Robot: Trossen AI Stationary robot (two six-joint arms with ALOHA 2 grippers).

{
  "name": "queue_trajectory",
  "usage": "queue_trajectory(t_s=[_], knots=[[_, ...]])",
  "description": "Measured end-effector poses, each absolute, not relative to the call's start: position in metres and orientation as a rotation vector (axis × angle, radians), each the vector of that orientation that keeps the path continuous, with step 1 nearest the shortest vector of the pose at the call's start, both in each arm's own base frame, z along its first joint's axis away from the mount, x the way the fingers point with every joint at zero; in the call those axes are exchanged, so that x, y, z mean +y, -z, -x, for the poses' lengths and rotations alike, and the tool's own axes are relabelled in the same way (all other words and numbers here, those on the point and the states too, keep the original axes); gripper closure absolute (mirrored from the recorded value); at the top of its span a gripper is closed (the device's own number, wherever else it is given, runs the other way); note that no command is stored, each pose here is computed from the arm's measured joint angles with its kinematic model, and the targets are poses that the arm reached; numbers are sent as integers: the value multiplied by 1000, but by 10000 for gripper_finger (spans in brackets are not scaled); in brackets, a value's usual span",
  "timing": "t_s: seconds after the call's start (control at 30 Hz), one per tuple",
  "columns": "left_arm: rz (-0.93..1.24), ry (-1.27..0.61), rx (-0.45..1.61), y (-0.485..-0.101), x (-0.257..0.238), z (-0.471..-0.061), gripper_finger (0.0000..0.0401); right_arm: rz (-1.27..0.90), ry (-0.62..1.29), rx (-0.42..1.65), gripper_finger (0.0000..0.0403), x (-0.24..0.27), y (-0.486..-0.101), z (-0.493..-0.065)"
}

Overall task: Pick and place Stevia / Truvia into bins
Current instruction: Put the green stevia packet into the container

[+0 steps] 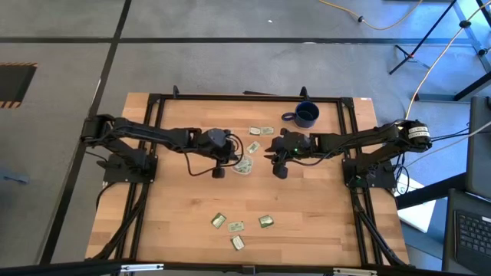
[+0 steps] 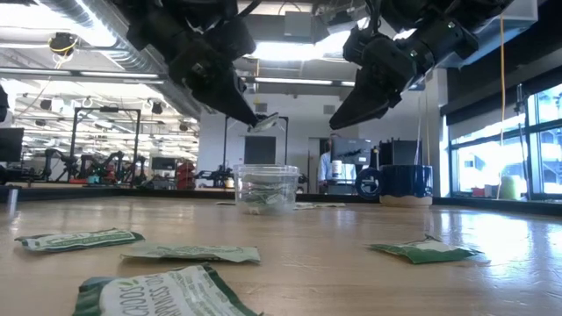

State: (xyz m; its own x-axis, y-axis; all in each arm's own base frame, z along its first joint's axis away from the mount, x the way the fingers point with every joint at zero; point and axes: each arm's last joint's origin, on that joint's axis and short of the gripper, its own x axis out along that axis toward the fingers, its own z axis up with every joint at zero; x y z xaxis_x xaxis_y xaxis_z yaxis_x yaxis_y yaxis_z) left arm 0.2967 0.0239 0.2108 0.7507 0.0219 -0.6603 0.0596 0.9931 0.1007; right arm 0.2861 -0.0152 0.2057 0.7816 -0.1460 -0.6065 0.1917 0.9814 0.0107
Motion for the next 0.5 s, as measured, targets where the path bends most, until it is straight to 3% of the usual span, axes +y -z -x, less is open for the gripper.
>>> queue_trajectory(t_s=[0.5], knots=[[-133, 43, 817, -175, 25, -311, 397, -75, 183, 647, 294, -15, -206, -286]])
